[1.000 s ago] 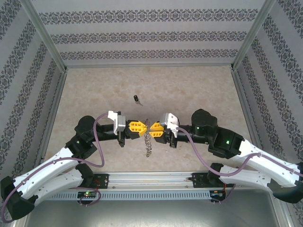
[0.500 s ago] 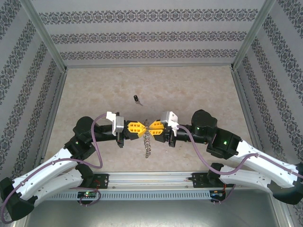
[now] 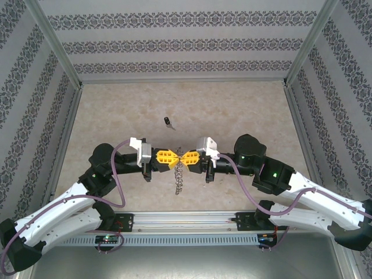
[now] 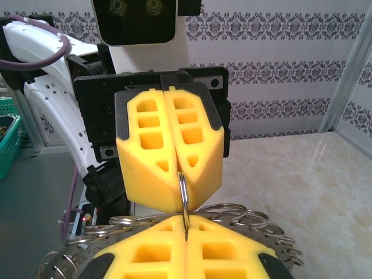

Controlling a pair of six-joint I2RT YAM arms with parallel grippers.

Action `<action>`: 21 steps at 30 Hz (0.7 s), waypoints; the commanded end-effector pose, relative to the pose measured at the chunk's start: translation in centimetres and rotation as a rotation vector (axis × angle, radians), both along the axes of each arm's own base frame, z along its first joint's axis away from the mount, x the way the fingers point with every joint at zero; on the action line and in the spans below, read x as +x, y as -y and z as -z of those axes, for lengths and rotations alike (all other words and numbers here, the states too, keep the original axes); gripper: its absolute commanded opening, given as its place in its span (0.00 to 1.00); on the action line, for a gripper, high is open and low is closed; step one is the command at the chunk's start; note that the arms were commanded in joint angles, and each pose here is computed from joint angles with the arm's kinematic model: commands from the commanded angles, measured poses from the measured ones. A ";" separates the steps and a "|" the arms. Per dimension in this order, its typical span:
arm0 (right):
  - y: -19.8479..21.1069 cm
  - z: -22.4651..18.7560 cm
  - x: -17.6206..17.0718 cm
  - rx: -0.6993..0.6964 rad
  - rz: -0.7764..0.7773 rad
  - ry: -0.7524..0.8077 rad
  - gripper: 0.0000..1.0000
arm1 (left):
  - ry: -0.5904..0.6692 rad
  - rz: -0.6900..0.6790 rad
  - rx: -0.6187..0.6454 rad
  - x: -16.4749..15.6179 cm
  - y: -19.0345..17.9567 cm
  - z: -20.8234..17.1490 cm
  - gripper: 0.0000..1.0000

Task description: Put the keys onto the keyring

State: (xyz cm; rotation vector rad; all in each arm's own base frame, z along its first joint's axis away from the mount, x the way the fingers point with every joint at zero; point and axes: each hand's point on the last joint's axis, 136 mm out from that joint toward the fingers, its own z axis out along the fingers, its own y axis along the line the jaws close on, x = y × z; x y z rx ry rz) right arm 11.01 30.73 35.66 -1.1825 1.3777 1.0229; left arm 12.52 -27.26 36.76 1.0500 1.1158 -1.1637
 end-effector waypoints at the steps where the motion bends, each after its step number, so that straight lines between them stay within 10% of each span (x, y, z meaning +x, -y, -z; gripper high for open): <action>1: 0.1 -0.6 0.1 0.019 0.002 0.018 0.00 | 0.047 0.014 -0.001 -0.7 -0.3 -0.9 0.00; 4: 0.6 -0.7 0.2 0.000 0.022 0.033 0.00 | 0.038 -0.028 0.077 -0.1 -0.3 0.5 0.04; 9: 1.9 0.6 1.2 -0.154 0.096 0.046 0.00 | 0.047 -0.098 0.232 0.7 -1.0 2.7 0.38; 21: 2.4 4.3 2.4 -0.531 0.101 0.029 0.00 | 0.095 -0.131 0.403 1.2 -1.7 4.1 0.34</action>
